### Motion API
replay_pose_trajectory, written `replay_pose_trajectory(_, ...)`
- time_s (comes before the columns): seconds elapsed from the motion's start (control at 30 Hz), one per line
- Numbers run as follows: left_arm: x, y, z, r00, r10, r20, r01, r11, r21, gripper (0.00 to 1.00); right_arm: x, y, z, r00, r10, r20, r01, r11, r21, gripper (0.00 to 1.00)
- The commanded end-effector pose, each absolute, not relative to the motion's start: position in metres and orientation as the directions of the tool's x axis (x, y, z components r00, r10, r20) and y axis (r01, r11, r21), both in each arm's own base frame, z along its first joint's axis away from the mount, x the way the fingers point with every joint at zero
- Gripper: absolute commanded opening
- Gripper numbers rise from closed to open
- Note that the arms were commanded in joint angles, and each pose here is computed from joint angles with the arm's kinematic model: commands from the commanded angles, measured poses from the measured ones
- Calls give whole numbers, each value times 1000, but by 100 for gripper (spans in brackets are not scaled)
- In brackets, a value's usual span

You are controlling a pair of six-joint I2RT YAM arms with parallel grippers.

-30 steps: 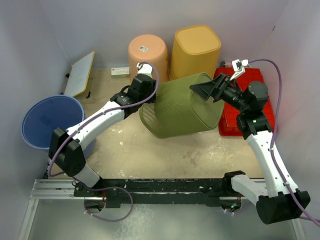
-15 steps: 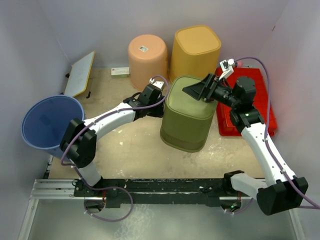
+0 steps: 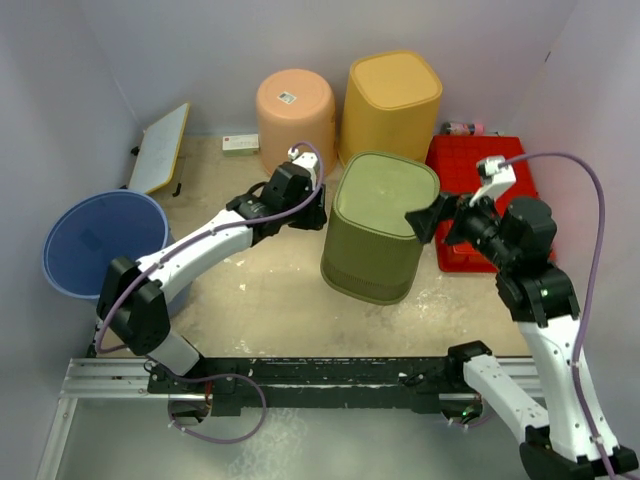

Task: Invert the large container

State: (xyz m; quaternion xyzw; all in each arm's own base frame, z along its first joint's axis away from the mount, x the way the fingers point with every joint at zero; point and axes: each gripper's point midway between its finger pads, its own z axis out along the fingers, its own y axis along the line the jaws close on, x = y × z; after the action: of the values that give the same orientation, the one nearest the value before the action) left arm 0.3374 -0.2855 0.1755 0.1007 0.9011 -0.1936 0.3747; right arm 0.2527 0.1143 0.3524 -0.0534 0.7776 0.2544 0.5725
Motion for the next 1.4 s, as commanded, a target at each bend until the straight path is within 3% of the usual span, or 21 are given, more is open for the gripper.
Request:
replay_pose_trajectory(0.0,330,-285,205,-678,8,-735,345,887,-308,44,223,82,294,-431,47,-901,-289,939,187,100)
replay_pose_trajectory(0.2,318,-293,189,-718,-2,-696,351,863,-364,44,179,113,297,-326,-35,-945,-555,816,161,100)
replay_pose_trajectory(0.33,321,-308,185,-729,-46,-683,353,830,-432,44,174,127,288,-296,-15,-955,-628,756,183,100)
replay_pose_trajectory(0.5,328,-335,191,-723,-94,-684,380,773,-508,44,199,125,255,-382,-10,-924,-563,795,224,98)
replay_pose_trajectory(0.7,339,-349,198,-711,-63,-701,406,776,-482,44,257,99,241,-378,93,-921,-327,917,227,98)
replay_pose_trajectory(0.9,357,-290,248,-578,-25,-816,313,916,-250,44,301,83,241,-309,258,-915,-139,940,312,98)
replay_pose_trajectory(1.13,349,-211,331,-434,-25,-901,133,987,-91,46,320,79,240,-337,292,-895,-63,941,331,98)
replay_pose_trajectory(1.37,336,-80,348,-467,-65,-882,-227,973,48,63,304,61,263,-260,257,-931,-33,961,274,100)
